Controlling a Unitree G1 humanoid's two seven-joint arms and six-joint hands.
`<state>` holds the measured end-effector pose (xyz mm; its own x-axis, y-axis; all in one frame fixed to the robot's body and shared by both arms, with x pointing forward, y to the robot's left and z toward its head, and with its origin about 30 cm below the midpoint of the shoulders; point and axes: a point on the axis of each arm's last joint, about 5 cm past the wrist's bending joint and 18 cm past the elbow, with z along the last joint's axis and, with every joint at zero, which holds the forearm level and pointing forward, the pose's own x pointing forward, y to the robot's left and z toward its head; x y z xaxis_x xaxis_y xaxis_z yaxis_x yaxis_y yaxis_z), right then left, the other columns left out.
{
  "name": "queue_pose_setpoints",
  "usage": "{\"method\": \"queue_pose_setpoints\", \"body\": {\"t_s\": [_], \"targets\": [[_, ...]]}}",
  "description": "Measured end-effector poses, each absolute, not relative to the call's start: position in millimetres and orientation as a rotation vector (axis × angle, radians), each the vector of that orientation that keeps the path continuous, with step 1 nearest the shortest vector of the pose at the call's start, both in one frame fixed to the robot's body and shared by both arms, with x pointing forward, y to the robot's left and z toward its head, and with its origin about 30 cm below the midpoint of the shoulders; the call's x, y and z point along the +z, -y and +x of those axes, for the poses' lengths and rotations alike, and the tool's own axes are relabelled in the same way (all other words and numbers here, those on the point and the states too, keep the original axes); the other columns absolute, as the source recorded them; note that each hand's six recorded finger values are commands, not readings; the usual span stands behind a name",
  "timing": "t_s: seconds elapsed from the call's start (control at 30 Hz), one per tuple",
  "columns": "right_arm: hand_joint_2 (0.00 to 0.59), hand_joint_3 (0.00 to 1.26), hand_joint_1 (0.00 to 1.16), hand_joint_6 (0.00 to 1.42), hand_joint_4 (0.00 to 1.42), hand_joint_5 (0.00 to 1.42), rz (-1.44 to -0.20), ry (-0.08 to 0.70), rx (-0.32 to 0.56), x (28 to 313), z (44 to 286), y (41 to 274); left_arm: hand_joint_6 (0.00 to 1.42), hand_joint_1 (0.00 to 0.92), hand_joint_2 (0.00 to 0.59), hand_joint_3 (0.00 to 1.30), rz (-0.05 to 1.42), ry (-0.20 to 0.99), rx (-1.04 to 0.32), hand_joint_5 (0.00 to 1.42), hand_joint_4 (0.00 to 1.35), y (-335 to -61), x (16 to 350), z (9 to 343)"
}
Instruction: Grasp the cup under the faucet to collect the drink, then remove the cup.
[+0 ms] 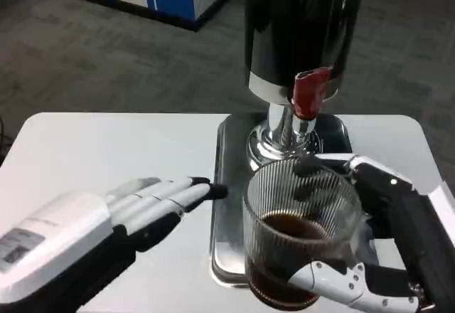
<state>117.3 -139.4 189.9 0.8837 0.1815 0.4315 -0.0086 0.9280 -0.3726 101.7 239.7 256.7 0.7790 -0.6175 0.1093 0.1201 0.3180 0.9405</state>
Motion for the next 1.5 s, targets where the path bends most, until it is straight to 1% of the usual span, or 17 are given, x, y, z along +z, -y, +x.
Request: {"method": "queue_pose_setpoints", "body": {"t_s": [0.3,0.73,1.13,1.3,1.5], "targets": [[0.122,1.10,0.93,1.42,1.33,1.42,-0.392,0.479,0.120,188,125,139,0.02,0.000,0.031,0.08,1.160,0.491,-0.504,0.05,0.00,-241,257,100],[0.124,1.11,0.93,1.42,1.33,1.42,-0.405,0.508,0.117,191,130,140,0.02,0.000,0.030,0.08,1.148,0.491,-0.501,0.04,0.00,-245,254,107],[0.118,1.11,0.93,1.42,1.33,1.42,-0.408,0.503,0.125,191,131,140,0.02,0.000,0.035,0.08,1.145,0.485,-0.498,0.04,0.00,-247,253,108],[0.122,1.11,0.93,1.42,1.33,1.42,-0.411,0.488,0.130,189,134,140,0.02,0.000,0.035,0.08,1.143,0.478,-0.497,0.04,0.00,-249,252,109],[0.124,1.11,0.93,1.42,1.33,1.42,-0.412,0.490,0.131,189,134,140,0.02,0.000,0.035,0.08,1.150,0.477,-0.503,0.04,0.00,-249,252,110]]}}
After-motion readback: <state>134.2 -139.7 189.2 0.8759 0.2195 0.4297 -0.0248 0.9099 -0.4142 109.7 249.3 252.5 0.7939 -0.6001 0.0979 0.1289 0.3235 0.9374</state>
